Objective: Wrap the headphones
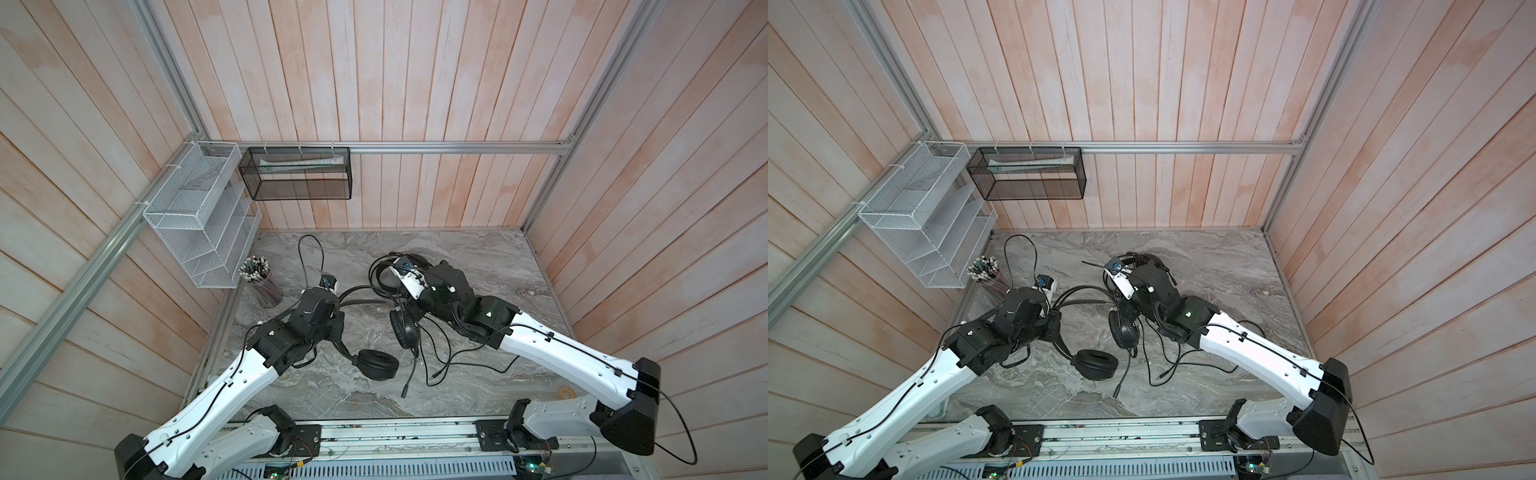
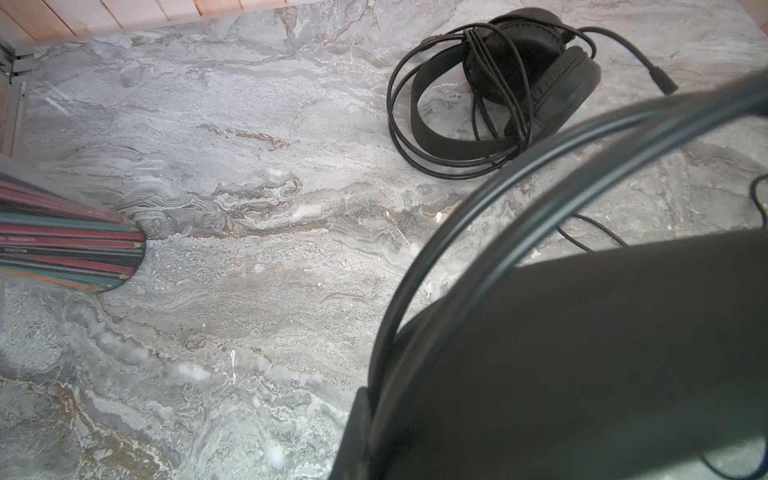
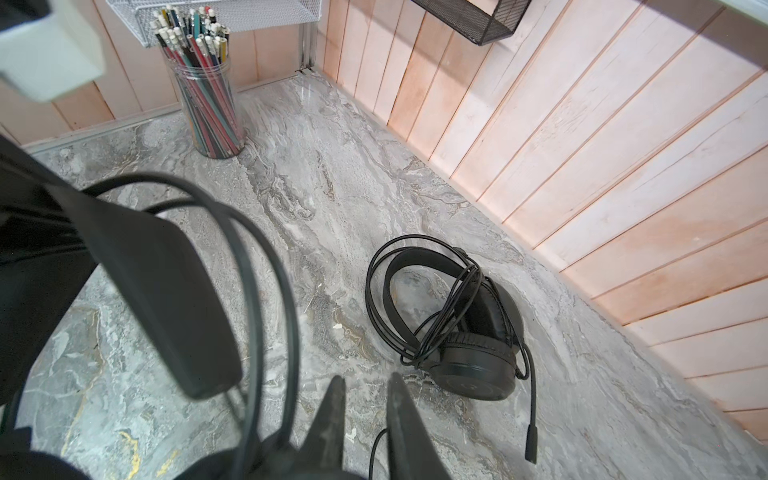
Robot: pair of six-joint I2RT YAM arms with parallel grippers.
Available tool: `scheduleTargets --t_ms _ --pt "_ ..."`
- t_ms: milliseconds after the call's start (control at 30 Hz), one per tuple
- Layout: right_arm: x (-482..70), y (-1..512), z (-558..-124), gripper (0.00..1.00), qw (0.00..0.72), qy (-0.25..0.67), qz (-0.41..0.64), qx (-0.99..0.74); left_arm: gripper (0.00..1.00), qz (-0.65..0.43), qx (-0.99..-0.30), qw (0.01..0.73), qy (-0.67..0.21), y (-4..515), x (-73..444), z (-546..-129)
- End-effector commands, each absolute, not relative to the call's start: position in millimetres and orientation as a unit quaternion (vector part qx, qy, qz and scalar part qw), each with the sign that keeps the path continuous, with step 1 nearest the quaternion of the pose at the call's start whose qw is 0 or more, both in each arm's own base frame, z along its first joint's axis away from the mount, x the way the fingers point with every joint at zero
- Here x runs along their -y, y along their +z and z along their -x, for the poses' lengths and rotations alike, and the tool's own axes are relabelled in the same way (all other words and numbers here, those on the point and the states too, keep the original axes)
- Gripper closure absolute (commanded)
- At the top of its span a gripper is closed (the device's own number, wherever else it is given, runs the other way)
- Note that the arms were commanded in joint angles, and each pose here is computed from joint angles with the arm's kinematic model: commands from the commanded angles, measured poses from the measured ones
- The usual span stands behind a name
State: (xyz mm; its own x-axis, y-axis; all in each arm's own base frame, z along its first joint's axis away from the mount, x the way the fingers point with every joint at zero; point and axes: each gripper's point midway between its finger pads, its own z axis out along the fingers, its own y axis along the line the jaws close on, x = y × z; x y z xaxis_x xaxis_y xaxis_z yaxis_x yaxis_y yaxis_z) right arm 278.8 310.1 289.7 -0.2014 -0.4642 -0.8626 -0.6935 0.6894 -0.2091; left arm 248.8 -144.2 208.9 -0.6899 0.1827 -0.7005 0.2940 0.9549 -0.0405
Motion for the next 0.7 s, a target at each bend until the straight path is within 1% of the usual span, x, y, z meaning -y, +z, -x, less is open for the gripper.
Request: scheduleTargets --t_ms 0,100,200,400,500,533,667 --pt "-312.4 315.2 -294.1 0.67 0.539 0.139 0.349 -0.754 1.00 -0.160 -0.906 0.374 -0.117 222.3 160.5 -240.8" --pt "-310.7 312.8 -297.9 0.58 0.537 0.141 0.346 -0.756 1.00 -0.158 -0.908 0.367 -0.123 224.4 161.8 -238.7" --pt "-312.8 311.9 -297.9 0.58 0.535 0.149 0.346 -0.756 1.00 -0.152 -0.909 0.365 -0.133 230.5 161.9 -236.1" --pt "-309.6 303.1 -302.1 0.60 0.535 0.146 0.331 -0.764 1.00 -0.138 -0.900 0.382 -0.159 256.1 158.5 -231.7" --pt "-306.6 302.6 -301.5 0.59 0.536 0.152 0.322 -0.766 1.00 -0.137 -0.901 0.370 -0.178 258.5 159.9 -228.4" --pt "-304.1 303.0 -301.3 0.58 0.536 0.152 0.316 -0.768 1.00 -0.138 -0.901 0.364 -0.190 258.8 162.1 -226.7" --pt "-281.9 321.3 -297.1 0.45 0.565 0.150 0.271 -0.765 1.00 -0.120 -0.908 0.339 -0.215 255.0 158.8 -226.6"
